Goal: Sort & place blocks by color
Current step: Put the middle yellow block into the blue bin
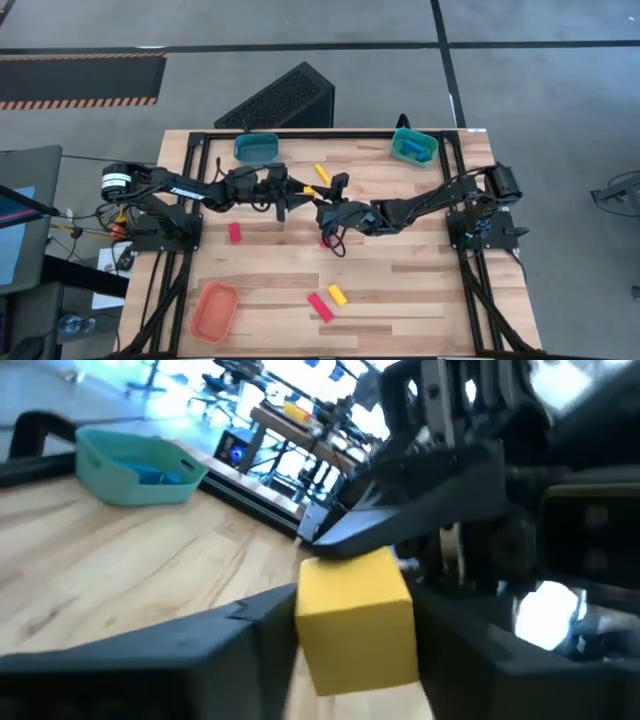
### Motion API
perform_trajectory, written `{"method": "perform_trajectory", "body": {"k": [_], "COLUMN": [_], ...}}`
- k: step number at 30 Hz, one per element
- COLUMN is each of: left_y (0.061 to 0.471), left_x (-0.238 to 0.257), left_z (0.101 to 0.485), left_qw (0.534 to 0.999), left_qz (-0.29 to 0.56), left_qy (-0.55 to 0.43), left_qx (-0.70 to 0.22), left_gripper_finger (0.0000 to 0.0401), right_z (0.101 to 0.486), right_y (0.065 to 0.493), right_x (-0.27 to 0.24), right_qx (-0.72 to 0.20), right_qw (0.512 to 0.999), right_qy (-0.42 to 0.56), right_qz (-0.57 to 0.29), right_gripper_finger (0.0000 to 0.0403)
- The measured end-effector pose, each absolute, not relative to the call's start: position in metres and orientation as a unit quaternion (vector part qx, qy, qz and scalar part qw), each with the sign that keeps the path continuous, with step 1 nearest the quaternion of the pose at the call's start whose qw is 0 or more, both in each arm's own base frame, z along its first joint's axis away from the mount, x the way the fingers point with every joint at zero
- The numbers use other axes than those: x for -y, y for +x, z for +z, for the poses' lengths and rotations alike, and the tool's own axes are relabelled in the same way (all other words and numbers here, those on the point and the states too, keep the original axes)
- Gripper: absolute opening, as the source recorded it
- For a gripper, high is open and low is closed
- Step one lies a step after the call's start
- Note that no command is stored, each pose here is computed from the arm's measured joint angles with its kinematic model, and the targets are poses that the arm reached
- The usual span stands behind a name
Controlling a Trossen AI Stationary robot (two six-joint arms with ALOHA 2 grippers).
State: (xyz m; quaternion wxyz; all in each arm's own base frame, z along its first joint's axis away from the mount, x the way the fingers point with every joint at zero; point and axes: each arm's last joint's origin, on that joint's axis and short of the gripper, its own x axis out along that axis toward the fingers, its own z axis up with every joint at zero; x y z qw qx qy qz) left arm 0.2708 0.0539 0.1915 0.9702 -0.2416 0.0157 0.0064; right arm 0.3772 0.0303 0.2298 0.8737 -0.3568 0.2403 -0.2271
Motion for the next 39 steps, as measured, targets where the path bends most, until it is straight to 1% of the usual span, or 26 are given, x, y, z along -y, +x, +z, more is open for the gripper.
{"method": "perform_trajectory", "body": {"k": [2, 5, 8, 9, 12, 14, 16, 19, 22, 25, 30, 34, 39], "left_y": [0.271, 0.270, 0.266, 0.262, 0.247, 0.238, 0.227, 0.214, 0.204, 0.192, 0.178, 0.178, 0.175], "left_x": [-0.053, -0.055, -0.066, -0.073, -0.097, -0.109, -0.121, -0.135, -0.147, -0.160, -0.177, -0.181, -0.185], "left_z": [0.190, 0.188, 0.191, 0.191, 0.188, 0.191, 0.187, 0.177, 0.172, 0.163, 0.155, 0.153, 0.155], "left_qw": [0.974, 0.974, 0.976, 0.977, 0.974, 0.967, 0.950, 0.909, 0.871, 0.833, 0.790, 0.785, 0.772], "left_qz": [-0.003, -0.005, 0.008, 0.023, 0.108, 0.169, 0.243, 0.357, 0.435, 0.491, 0.531, 0.537, 0.566], "left_qy": [-0.223, -0.222, -0.214, -0.207, -0.183, -0.164, -0.150, -0.138, -0.129, -0.142, -0.183, -0.186, -0.174], "left_qx": [-0.029, -0.041, -0.047, -0.051, -0.082, -0.091, -0.127, -0.166, -0.188, -0.212, -0.247, -0.248, -0.231], "left_gripper_finger": [0.0107, 0.0106, 0.0106, 0.0106, 0.0106, 0.0106, 0.0106, 0.0106, 0.0106, 0.0106, 0.0106, 0.0106, 0.0111], "right_z": [0.228, 0.227, 0.227, 0.227, 0.232, 0.230, 0.229, 0.229, 0.229, 0.227, 0.223, 0.220, 0.220], "right_y": [0.377, 0.376, 0.377, 0.377, 0.377, 0.377, 0.377, 0.378, 0.378, 0.379, 0.379, 0.378, 0.378], "right_x": [-0.032, -0.037, -0.037, -0.036, -0.032, -0.030, -0.027, -0.021, -0.014, -0.008, 0.005, 0.010, 0.010], "right_qx": [-0.243, -0.238, -0.226, -0.220, -0.192, -0.192, -0.194, -0.191, -0.185, -0.182, -0.187, -0.194, -0.195], "right_qw": [0.872, 0.880, 0.899, 0.906, 0.923, 0.926, 0.925, 0.925, 0.931, 0.943, 0.951, 0.948, 0.947], "right_qy": [-0.360, -0.343, -0.295, -0.269, -0.201, -0.183, -0.177, -0.162, -0.132, -0.076, -0.014, 0.029, 0.032], "right_qz": [-0.225, -0.225, -0.233, -0.243, -0.266, -0.270, -0.275, -0.286, -0.286, -0.269, -0.245, -0.252, -0.253], "right_gripper_finger": [0.0131, 0.0142, 0.0165, 0.0174, 0.0194, 0.0202, 0.0206, 0.0204, 0.0199, 0.0193, 0.0186, 0.0181, 0.0166]}}
